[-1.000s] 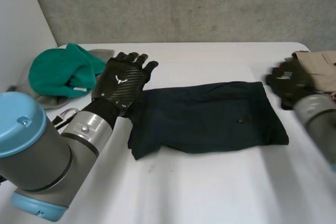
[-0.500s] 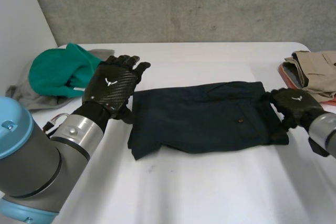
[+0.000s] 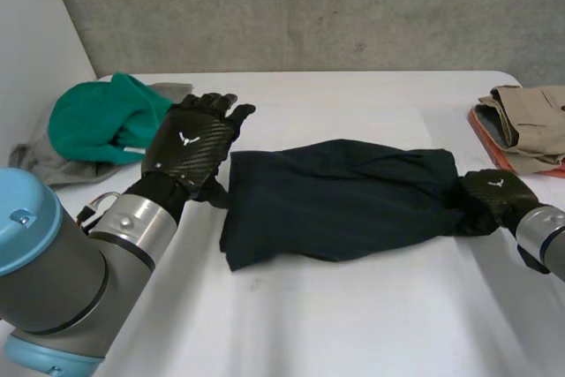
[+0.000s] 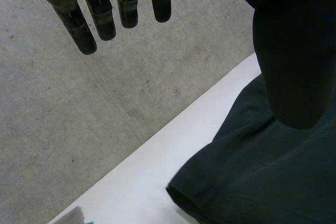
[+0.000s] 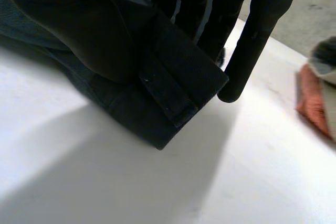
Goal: Fold the laundry.
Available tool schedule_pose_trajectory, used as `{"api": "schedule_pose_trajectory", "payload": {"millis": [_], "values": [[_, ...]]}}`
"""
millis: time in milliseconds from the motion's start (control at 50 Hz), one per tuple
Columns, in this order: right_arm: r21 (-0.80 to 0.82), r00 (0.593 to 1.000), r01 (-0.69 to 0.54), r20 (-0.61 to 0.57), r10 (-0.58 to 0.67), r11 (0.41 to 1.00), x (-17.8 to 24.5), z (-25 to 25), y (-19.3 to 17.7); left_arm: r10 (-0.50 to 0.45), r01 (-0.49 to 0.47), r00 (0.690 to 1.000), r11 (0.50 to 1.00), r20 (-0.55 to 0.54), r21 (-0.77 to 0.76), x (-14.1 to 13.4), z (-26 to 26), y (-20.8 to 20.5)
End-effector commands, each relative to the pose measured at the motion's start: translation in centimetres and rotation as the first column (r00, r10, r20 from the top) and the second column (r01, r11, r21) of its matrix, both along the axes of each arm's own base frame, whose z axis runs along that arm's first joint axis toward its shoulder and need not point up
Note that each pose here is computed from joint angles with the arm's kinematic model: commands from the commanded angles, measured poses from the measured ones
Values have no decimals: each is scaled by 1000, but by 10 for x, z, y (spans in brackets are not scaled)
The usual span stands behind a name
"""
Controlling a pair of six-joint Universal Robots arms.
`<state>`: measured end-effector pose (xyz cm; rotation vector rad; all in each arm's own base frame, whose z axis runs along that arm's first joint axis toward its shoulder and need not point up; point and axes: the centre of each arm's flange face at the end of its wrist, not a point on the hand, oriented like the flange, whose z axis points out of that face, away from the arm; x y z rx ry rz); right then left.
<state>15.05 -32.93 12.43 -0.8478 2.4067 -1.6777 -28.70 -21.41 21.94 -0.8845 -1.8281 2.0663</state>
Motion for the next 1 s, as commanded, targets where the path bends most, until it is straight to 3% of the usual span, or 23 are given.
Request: {"api": "schedule_pose_trajectory", "payload": {"millis": [20, 120, 200, 260, 280, 300, 360, 380, 420, 460, 500, 560, 580, 640, 660, 740, 780, 900, 1000], "values": [[-147, 988, 94, -108, -111, 985, -12, 35, -5, 1, -1, 1000, 1000, -6, -7, 0, 2, 1], [-327, 970, 16, -225, -94, 945, 6, 82, -3, 4, -4, 1000, 1000, -8, -11, 3, 4, 3], [-426, 940, -268, -313, 137, 864, 88, 100, 35, 12, -12, 1000, 1000, -17, -27, 5, 10, 2], [-468, 882, -450, -368, 296, 760, 142, 99, 73, 13, -14, 1000, 999, -19, -30, 5, 11, 2], [-462, 858, -499, -385, 341, 733, 154, 94, 84, 15, -15, 1000, 999, -19, -30, 6, 11, 2], [-430, 791, -604, -428, 438, 671, 175, 78, 110, 18, -18, 1000, 999, -19, -30, 6, 11, 2], [-359, 684, -723, -490, 539, 590, 193, 51, 139, 19, -20, 1000, 999, -20, -31, 6, 12, 2], [-304, 608, -786, -531, 590, 538, 199, 33, 156, 21, -22, 1000, 999, -22, -34, 6, 12, 2], [-254, 550, -827, -548, 630, 501, 200, 20, 165, 22, -23, 999, 999, -24, -37, 6, 14, 1], [-230, 518, -847, -561, 645, 480, 198, 13, 168, 25, -27, 999, 998, -31, -49, 5, 17, -1], [-241, 522, -847, -546, 656, 473, 200, 16, 169, 24, -27, 999, 998, -40, -64, 4, 22, -4], [-320, 599, -799, -489, 634, 508, 197, 46, 160, 22, -28, 997, 996, -68, -89, 1, 33, -8], [-362, 671, -741, -419, 612, 565, 189, 66, 148, 17, -25, 997, 995, -81, -98, -1, 38, -9], [-383, 774, -631, -247, 584, 675, 175, 89, 130, 9, -24, 991, 993, -130, -113, -7, 51, -16], [-372, 820, -559, -116, 560, 741, 167, 99, 121, 14, -32, 988, 993, -156, -117, -9, 57, -20], [-320, 867, -400, 172, 468, 859, 149, 124, 101, 8, -27, 979, 996, -202, -90, -30, 60, -23], [-303, 880, -333, 241, 410, 893, 137, 131, 88, 4, -17, 980, 998, -198, -67, -43, 59, -16], [-180, 934, -175, 280, 221, 968, 97, 129, 44, 30, -23, 996, 996, -82, 87, -85, 30, 1], [-44, 944, -185, 269, 190, 982, 104, 107, 24, 57, -67, 997, 976, 54, 206, -102, -10, 5]]}}
